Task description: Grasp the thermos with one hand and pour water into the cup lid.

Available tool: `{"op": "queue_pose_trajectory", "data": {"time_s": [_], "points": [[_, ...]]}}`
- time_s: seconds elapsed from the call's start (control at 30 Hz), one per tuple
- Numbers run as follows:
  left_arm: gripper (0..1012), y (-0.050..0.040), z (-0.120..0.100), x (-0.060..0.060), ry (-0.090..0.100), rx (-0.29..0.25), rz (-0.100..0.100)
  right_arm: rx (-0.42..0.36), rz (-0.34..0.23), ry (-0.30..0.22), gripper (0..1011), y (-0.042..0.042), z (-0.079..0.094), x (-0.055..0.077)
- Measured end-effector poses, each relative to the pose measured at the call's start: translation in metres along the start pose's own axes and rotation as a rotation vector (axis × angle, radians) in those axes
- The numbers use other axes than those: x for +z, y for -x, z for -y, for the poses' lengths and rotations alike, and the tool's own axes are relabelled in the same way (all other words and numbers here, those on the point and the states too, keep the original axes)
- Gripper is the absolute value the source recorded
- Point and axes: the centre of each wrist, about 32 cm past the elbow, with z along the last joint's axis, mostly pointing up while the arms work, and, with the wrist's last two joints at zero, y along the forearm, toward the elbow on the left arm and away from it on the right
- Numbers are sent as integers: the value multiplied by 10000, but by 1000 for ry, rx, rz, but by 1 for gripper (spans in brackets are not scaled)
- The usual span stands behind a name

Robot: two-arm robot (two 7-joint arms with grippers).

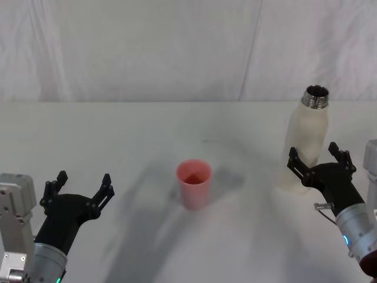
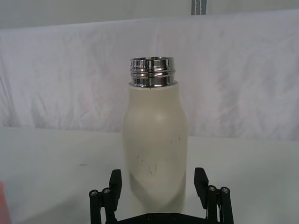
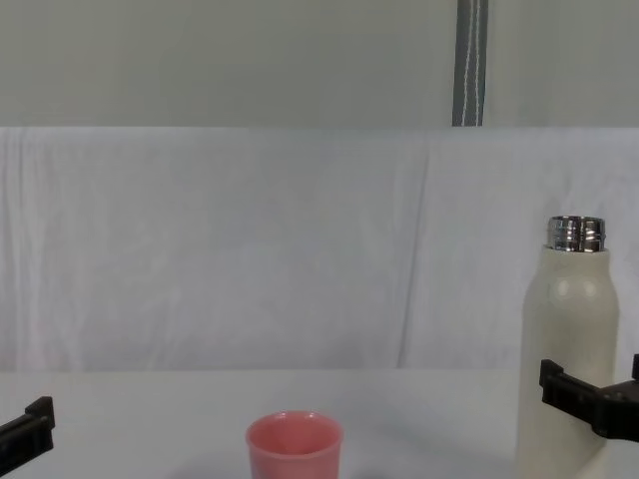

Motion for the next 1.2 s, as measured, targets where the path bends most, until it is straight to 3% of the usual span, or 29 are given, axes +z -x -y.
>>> {"op": "queue_pose_trajectory", "data": {"time_s": [0.2,0.67,0.87,1.2], "points": [[1001,0,0,0,0,0,0,2,6,6,1001,40,125,-3],[1001,0,0,0,0,0,0,72,-9,40,1001,267,363,-143],[1001,0,0,0,0,0,0,105,-14,47,1001,336,367,-192],[1001,0,0,0,0,0,0,143,-12,48,1001,364,289,-202]]}}
